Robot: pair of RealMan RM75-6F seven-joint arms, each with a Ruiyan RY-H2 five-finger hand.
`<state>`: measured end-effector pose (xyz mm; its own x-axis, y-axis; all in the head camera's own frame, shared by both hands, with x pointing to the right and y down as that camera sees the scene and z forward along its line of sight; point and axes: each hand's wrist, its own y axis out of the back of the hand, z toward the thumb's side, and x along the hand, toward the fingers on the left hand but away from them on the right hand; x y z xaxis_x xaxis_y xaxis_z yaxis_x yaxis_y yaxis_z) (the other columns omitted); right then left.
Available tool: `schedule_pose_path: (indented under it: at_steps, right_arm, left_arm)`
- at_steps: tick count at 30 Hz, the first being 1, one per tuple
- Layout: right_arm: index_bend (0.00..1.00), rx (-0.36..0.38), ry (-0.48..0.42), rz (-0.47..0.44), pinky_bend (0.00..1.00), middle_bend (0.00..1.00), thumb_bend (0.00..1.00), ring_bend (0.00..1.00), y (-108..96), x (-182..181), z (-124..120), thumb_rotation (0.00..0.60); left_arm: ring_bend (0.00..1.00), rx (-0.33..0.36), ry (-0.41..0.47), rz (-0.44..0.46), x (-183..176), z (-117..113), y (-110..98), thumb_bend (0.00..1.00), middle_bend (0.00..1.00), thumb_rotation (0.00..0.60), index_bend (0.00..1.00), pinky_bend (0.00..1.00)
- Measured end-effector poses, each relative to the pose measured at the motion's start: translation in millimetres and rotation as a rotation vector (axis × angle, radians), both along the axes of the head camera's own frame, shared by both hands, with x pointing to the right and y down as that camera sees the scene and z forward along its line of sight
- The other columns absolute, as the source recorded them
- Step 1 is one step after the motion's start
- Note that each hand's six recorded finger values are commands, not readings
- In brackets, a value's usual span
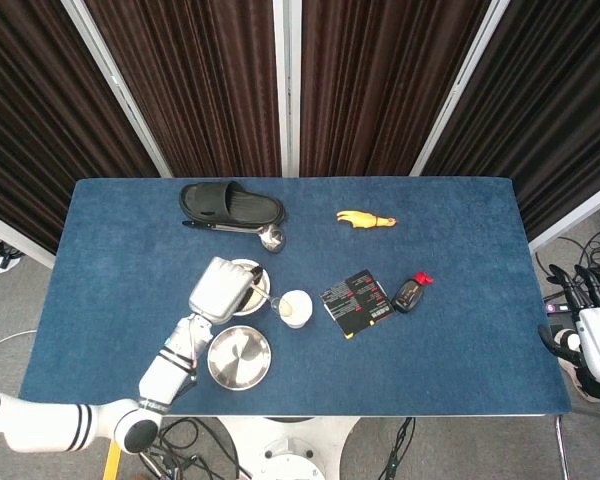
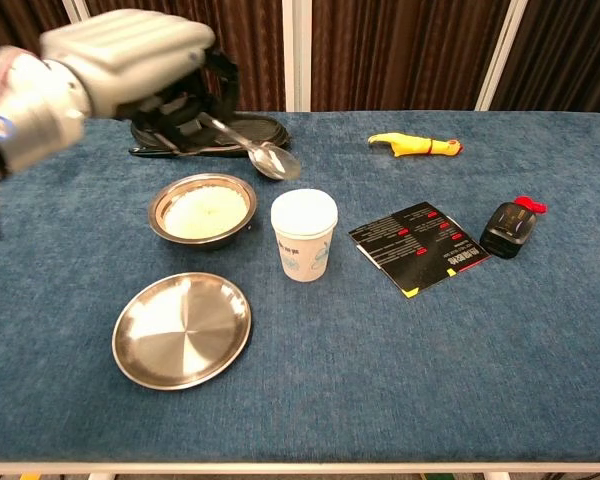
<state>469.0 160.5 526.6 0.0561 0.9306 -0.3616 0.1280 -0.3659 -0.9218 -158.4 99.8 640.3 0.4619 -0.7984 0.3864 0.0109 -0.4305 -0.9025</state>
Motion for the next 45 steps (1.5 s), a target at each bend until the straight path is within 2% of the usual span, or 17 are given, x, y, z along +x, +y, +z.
schedule_pose_path:
  at_steps: [2,6,11,15,24,30,35,38,40,42,45]
  right_arm:
    - [0.05,0.0,-0.001,-0.003,0.04,0.21,0.23,0.0,0,-1,0,0.6]
    - [0.05,-0.003,-0.002,-0.008,0.04,0.21,0.23,0.0,-1,-4,1,0.6]
    - [0.05,-0.005,0.0,-0.012,0.04,0.21,0.23,0.0,0,-6,1,0.6]
    - [0.05,-0.009,0.002,-0.011,0.04,0.21,0.23,0.0,0,-7,1,0.6]
    - [0.05,-0.016,0.003,-0.007,0.04,0.21,0.22,0.0,2,-7,3,0.6]
    - [0.05,-0.017,0.002,-0.003,0.04,0.21,0.22,0.0,2,-6,4,0.6]
    - [0.05,-0.016,0.002,-0.003,0.04,0.21,0.22,0.0,2,-6,3,0.6]
    - [0.05,-0.017,0.003,-0.001,0.04,0.21,0.22,0.0,3,-5,3,0.6]
    - [0.05,-0.02,0.007,-0.002,0.04,0.21,0.22,0.0,3,-4,3,0.6]
    - [0.05,-0.024,0.011,-0.006,0.04,0.21,0.22,0.0,4,-3,3,0.6]
    - [0.05,-0.036,0.016,-0.011,0.04,0.21,0.23,0.0,5,-2,5,0.6]
  left_arm:
    - [0.94,-0.046,0.016,-0.025,-17,1,0,0.52,0.94,0.6,0.62,1.0]
    - [0.94,-0.149,0.018,-0.03,-43,13,18,0.52,0.94,0.6,0.62,1.0]
    - [0.94,-0.189,-0.033,0.044,-54,28,43,0.52,0.93,0.6,0.61,1.0]
    - [0.94,-0.247,-0.057,0.079,-56,44,63,0.52,0.93,0.6,0.6,1.0]
    - [0.94,-0.341,-0.125,0.115,-48,77,88,0.49,0.93,0.6,0.56,1.0]
    - [0.94,-0.347,-0.168,0.133,-44,84,94,0.48,0.92,0.6,0.49,1.0]
    - [0.93,-0.354,-0.159,0.125,-42,78,95,0.45,0.9,0.6,0.34,1.0]
    - [0.91,-0.333,-0.131,0.069,-48,67,85,0.45,0.89,0.6,0.32,1.0]
    - [0.86,-0.3,-0.1,-0.003,-60,57,73,0.45,0.85,0.6,0.32,1.0]
    - [0.75,-0.249,-0.072,-0.099,-81,44,58,0.44,0.78,0.6,0.32,0.93]
    - [0.48,-0.156,-0.057,-0.265,-131,25,38,0.37,0.58,0.6,0.31,0.61]
